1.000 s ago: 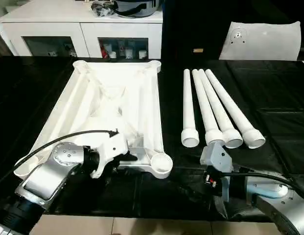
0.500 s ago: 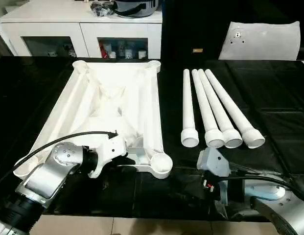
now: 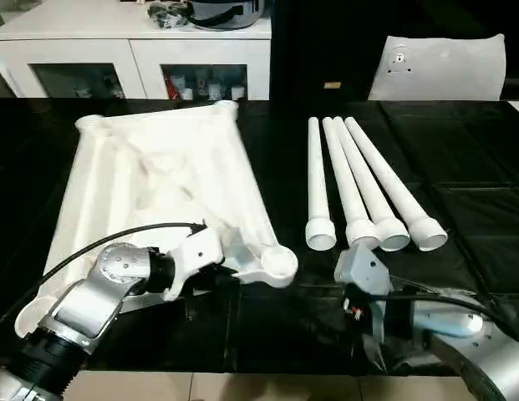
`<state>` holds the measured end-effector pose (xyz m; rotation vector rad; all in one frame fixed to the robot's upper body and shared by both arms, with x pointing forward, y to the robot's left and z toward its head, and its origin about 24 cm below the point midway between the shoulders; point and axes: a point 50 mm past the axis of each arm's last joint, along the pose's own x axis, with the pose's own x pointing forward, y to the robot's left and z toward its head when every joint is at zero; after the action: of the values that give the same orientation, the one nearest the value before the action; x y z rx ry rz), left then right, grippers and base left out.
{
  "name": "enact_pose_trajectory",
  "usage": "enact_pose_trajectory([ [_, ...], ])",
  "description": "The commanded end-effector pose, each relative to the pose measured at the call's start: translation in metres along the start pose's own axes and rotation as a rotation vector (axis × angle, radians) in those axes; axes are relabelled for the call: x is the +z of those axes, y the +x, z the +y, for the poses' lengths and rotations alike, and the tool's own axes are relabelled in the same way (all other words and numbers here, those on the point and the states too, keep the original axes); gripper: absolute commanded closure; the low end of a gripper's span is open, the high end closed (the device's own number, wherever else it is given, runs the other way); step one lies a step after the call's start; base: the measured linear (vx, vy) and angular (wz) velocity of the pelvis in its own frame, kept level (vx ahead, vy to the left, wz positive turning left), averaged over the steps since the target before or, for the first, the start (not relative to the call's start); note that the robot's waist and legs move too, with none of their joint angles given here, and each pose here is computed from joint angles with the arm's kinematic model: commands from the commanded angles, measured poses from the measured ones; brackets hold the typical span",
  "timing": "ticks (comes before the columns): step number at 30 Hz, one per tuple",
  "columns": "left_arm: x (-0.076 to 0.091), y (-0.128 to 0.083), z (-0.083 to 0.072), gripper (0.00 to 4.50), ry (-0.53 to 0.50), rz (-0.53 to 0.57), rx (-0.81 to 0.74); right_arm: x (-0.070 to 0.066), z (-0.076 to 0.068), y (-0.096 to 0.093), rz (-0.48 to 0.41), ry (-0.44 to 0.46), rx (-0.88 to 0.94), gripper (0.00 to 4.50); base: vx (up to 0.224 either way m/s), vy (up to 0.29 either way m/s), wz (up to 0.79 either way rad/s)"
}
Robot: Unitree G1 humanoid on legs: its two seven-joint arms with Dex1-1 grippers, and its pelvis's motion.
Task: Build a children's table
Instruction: Move table base, then pick table leg
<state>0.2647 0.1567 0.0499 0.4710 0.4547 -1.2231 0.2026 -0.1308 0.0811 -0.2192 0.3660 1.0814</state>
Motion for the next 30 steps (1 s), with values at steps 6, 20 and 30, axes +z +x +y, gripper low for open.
enact_pose_trajectory([
  [6, 0.019, -0.011, 0.012, 4.19, 0.046, -0.125, 0.083, 0.019, -0.017, 0.005, -0.151, 0.039, -0.135, 0.0, 0.0, 0.0, 0.0],
  [20, 0.031, -0.03, -0.004, 2.92, -0.033, -0.21, 0.18, 0.037, -0.091, 0.047, -0.028, 0.25, -0.631, 0.0, 0.0, 0.0, 0.0],
  [30, 0.045, -0.027, -0.034, 2.43, -0.097, -0.246, 0.187, 0.037, -0.127, 0.07, 0.108, 0.36, -0.76, 0.0, 0.0, 0.0, 0.0],
])
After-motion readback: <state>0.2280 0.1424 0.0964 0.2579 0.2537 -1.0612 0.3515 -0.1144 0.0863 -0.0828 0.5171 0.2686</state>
